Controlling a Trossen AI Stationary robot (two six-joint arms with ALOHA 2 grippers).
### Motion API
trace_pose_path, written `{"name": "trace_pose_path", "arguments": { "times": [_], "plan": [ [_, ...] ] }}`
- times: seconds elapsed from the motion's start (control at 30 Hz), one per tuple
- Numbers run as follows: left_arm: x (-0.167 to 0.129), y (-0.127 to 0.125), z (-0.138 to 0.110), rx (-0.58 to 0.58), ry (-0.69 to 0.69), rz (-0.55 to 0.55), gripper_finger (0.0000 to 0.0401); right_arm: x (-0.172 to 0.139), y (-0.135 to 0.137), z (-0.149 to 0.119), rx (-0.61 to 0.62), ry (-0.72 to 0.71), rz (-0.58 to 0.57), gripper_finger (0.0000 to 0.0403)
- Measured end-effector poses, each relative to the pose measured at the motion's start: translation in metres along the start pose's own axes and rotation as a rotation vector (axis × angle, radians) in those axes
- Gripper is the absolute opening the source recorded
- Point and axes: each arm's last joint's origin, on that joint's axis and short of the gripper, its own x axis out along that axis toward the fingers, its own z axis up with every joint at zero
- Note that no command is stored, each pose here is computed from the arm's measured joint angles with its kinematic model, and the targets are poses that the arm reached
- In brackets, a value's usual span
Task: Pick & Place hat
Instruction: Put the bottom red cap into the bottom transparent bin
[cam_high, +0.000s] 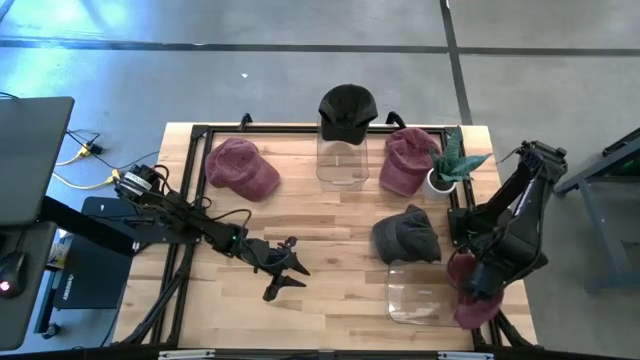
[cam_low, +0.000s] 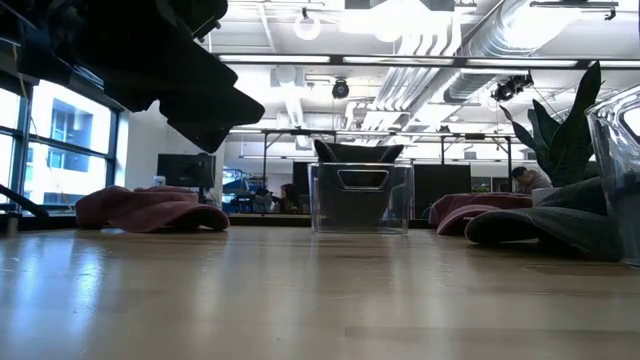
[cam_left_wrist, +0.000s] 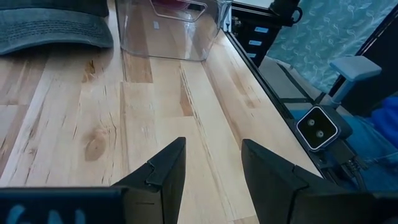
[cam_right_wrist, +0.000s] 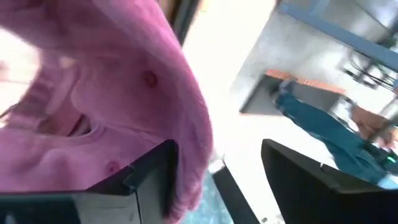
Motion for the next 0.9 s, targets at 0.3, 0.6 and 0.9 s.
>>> {"name": "trace_pose_path", "arguments": {
  "times": [0.3, 0.6, 0.9],
  "plan": [
    [0.000, 0.000, 0.000, 0.000, 0.000, 0.000, 0.0152, -0.017, 0.006, 0.005, 0.023, -0.142, 0.190, 0.0216],
    [0.000, 0.000, 0.000, 0.000, 0.003, 0.001, 0.0152, -0.005, 0.017, 0.010, -0.004, -0.087, 0.190, 0.0020],
    [0.000, 0.000, 0.000, 0.000, -0.003, 0.007, 0.0152, -0.030, 0.057, 0.003, -0.164, -0.206, 0.747, 0.0013]
  ]
}}
